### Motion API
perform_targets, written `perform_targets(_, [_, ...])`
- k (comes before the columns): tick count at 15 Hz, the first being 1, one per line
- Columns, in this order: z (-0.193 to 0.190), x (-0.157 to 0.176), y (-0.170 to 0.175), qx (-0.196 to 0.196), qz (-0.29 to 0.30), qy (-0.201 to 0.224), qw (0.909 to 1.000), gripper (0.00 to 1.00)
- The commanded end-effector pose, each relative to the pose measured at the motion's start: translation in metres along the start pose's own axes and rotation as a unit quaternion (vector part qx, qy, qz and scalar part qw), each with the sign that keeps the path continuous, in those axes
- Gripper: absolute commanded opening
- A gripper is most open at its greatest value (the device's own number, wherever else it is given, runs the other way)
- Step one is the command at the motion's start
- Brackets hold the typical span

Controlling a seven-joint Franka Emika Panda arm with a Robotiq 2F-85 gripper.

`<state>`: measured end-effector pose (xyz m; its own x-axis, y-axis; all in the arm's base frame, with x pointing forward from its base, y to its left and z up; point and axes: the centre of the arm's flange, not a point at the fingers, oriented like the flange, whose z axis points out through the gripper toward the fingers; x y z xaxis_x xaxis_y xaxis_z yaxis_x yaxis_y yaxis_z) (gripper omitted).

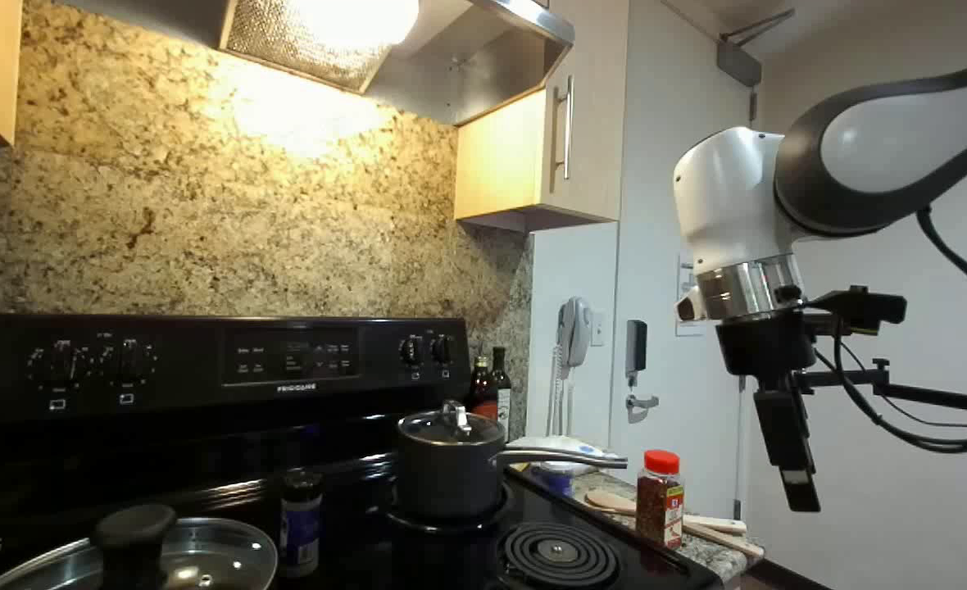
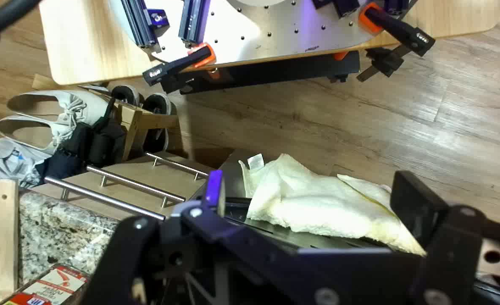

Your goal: Take the lid off the pot on the right and put it on the stove

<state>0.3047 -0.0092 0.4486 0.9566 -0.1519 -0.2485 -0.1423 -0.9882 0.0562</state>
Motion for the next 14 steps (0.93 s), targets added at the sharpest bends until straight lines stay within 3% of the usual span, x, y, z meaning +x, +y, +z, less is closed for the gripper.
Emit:
perform_targets(1, [0.0, 0.0, 0.0, 0.0, 0.0, 0.0, 1.0, 1.0])
perform_targets(3, [-0.003, 0.006, 0.001, 0.002, -0.004, 0.003, 1.0, 1.0])
perform_targets(7, [-0.022, 0.029, 0.002, 0.009, 0.001, 0.048, 0.9988, 1.0])
perform_targets(11, [-0.056, 0.073, -0.003, 0.007, 0.025, 0.104, 0.9943, 1.0])
perform_targets(14, [-0.089, 0.111, -0.004, 0.015, 0.035, 0.114, 0.9927, 1.0])
